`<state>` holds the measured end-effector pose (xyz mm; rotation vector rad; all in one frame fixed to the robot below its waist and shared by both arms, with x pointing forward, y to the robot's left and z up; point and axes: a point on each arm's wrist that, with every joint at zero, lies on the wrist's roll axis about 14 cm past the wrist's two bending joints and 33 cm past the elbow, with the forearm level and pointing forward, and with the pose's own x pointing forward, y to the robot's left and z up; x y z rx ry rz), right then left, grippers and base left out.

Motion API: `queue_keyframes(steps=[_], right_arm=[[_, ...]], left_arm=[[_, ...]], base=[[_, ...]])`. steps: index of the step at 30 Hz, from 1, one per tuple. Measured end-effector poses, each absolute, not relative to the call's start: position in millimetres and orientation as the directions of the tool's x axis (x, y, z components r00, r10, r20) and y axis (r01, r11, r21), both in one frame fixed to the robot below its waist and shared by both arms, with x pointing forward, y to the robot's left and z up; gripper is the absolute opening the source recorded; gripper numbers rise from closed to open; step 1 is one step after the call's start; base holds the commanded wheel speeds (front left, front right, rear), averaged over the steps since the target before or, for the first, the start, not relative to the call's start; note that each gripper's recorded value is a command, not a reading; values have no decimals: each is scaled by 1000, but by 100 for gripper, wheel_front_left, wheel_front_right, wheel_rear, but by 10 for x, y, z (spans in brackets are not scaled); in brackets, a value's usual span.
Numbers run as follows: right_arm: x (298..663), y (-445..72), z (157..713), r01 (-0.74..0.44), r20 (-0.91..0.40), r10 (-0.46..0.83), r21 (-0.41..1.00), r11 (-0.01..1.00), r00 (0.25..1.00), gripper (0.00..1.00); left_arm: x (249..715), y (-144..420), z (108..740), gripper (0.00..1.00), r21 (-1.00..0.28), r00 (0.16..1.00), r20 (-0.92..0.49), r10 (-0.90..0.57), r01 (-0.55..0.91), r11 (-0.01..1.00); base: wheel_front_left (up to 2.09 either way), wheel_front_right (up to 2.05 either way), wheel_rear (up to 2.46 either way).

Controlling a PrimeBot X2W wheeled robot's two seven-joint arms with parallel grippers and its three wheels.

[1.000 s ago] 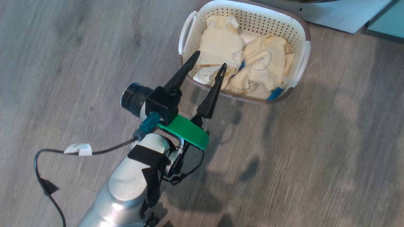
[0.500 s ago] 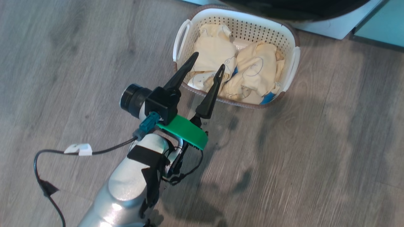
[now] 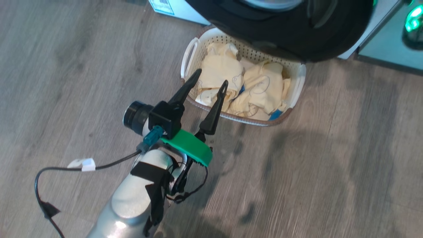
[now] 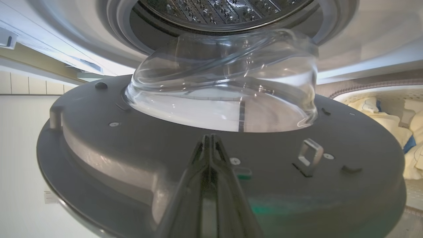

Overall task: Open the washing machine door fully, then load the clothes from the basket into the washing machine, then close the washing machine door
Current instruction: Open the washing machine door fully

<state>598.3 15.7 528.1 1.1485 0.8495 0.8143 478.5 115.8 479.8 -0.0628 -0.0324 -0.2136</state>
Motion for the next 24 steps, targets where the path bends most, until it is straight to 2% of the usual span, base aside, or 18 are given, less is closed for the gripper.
queue_keyframes(steps=[7, 24], right_arm=[[5747, 171, 5318, -116, -125, 895, 975, 192, 428, 0], [4959, 636, 5442, -128, -39, 959, 989, 78, 282, 0]], left_arm=[[4691, 1166, 4884, 100, -56, 976, 49, -211, 214, 975], [4426, 1183, 5041, 100, -53, 975, 67, -211, 214, 975]], base=[[0, 0, 0], [0, 0, 0]])
